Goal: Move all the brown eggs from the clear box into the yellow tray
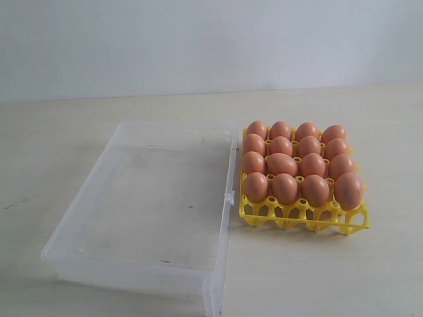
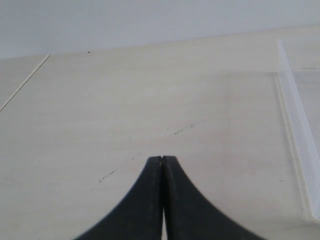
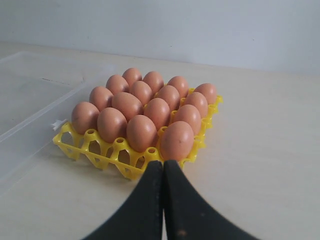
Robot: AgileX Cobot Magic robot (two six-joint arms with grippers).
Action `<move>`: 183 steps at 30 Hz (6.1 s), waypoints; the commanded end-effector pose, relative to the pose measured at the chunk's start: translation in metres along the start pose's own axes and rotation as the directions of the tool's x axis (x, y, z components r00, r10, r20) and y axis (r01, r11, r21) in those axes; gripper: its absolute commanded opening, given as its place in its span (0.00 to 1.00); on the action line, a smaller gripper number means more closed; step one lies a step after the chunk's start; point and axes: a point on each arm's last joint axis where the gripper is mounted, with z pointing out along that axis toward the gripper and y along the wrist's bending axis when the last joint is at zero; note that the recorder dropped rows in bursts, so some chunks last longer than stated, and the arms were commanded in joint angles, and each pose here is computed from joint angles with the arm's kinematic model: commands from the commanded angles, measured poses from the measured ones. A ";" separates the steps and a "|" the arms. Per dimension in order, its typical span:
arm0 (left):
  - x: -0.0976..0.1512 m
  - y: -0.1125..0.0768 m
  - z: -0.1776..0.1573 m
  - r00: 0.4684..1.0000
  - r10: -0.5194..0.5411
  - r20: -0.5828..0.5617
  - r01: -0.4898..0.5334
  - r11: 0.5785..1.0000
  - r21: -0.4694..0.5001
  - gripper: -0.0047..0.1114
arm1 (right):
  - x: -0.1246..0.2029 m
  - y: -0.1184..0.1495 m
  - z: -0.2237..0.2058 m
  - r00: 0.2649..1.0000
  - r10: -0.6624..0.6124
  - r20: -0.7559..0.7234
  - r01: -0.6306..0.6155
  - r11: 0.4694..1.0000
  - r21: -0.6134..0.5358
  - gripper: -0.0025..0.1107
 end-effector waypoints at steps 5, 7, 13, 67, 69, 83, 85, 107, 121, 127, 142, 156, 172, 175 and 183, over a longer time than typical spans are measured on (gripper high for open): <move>-0.002 0.000 -0.001 1.000 -0.006 0.016 0.005 1.000 0.005 0.04 | 0.000 0.000 0.000 1.000 0.000 0.011 0.000 1.000 0.003 0.02; -0.002 0.000 -0.001 1.000 -0.006 0.016 0.005 1.000 0.005 0.04 | 0.000 0.000 0.000 1.000 0.000 0.011 0.000 1.000 0.003 0.02; -0.002 0.000 -0.001 1.000 -0.006 0.016 0.005 1.000 0.005 0.04 | 0.000 0.000 0.000 1.000 0.000 0.011 0.000 1.000 0.003 0.02; -0.002 -0.003 -0.001 1.000 0.008 0.021 -0.009 0.999 0.049 0.04 | 0.000 0.000 0.000 1.000 0.000 0.011 0.000 1.000 0.003 0.02; -0.002 -0.003 -0.001 1.000 0.008 0.021 -0.009 0.999 0.049 0.04 | 0.000 0.000 0.000 1.000 0.000 0.011 0.000 1.000 0.003 0.02; -0.002 -0.003 -0.001 1.000 0.008 0.021 -0.009 0.999 0.049 0.04 | 0.000 0.000 0.000 1.000 0.000 0.011 0.000 1.000 0.003 0.02; -0.002 -0.003 -0.001 1.000 0.008 0.021 -0.009 0.999 0.049 0.04 | 0.000 0.000 0.000 1.000 0.000 0.011 0.000 1.000 0.003 0.02; -0.002 -0.003 -0.001 1.000 0.008 0.021 -0.009 0.999 0.049 0.04 | 0.000 0.000 0.000 1.000 0.000 0.011 0.000 1.000 0.003 0.02; -0.002 -0.003 -0.001 1.000 0.008 0.021 -0.009 0.999 0.049 0.04 | 0.001 -0.001 0.000 1.000 -0.023 0.005 0.023 1.000 0.011 0.02; -0.002 -0.003 -0.001 1.000 0.008 0.021 -0.009 0.999 0.049 0.04 | 0.000 -0.001 0.000 1.000 -0.015 0.009 0.015 1.000 0.010 0.02; -0.002 -0.003 -0.001 1.000 0.008 0.021 -0.009 0.999 0.049 0.04 | 0.000 0.001 0.000 1.000 0.027 0.016 -0.027 1.000 -0.004 0.02; -0.002 -0.003 -0.001 1.000 0.008 0.021 -0.009 0.999 0.049 0.04 | 0.000 0.001 0.000 1.000 0.025 0.015 -0.025 1.000 -0.003 0.02; -0.002 -0.003 -0.001 1.000 0.008 0.021 -0.009 0.999 0.049 0.04 | 0.000 0.001 0.000 0.999 0.040 0.015 -0.040 0.999 -0.008 0.02; -0.002 -0.003 -0.001 1.000 0.008 0.021 -0.009 0.999 0.049 0.04 | 0.000 0.001 0.000 0.999 0.040 0.015 -0.040 0.999 -0.008 0.02; -0.002 -0.003 -0.001 1.000 0.008 0.021 -0.009 0.999 0.049 0.04 | 0.000 0.001 0.000 0.999 0.040 0.015 -0.040 0.999 -0.008 0.02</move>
